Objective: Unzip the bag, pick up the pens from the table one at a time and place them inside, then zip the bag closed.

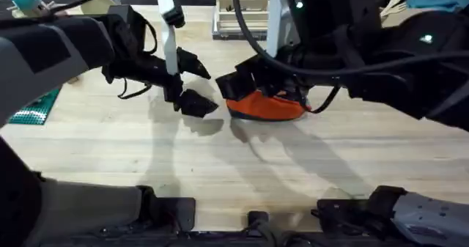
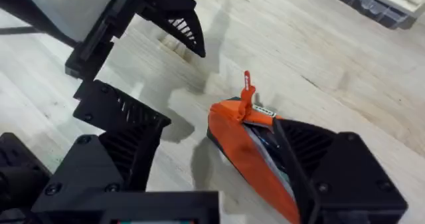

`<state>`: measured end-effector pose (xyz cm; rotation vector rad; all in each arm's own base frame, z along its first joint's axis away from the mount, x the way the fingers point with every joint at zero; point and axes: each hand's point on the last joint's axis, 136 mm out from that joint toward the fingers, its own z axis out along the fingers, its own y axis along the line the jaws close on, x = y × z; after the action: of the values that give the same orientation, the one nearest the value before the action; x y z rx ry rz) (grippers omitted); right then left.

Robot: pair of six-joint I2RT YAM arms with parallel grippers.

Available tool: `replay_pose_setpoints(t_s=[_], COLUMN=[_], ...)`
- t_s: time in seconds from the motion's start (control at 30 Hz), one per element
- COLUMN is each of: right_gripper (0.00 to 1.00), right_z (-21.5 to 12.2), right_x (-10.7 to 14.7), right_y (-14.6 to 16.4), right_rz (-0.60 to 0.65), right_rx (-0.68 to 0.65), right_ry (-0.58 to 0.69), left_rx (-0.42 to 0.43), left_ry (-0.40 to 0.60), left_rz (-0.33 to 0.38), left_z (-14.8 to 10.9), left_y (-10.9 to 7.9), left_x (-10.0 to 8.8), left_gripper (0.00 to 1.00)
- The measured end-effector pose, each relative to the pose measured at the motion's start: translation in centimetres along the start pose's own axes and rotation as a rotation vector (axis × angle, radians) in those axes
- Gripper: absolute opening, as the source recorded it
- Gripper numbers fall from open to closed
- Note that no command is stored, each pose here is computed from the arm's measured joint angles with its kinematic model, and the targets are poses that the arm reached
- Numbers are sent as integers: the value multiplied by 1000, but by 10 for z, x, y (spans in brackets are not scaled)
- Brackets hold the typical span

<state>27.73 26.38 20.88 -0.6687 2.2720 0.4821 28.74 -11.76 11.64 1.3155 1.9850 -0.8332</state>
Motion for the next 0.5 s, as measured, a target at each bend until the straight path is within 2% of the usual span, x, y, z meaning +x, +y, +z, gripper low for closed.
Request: replay_pose_setpoints(t_s=[0.27, 0.5], right_gripper=[997, 997], right_z=[2, 30], right_x=[-1, 6], right_y=[0, -2], right_rz=[8, 8], right_rx=[0, 8], right_ry=[-3, 36], left_rx=[0, 0], left_ry=[0, 0], left_rz=[1, 1], left_z=[0, 0], left_y=[0, 0], left_x=[0, 0], left_gripper=[993, 993])
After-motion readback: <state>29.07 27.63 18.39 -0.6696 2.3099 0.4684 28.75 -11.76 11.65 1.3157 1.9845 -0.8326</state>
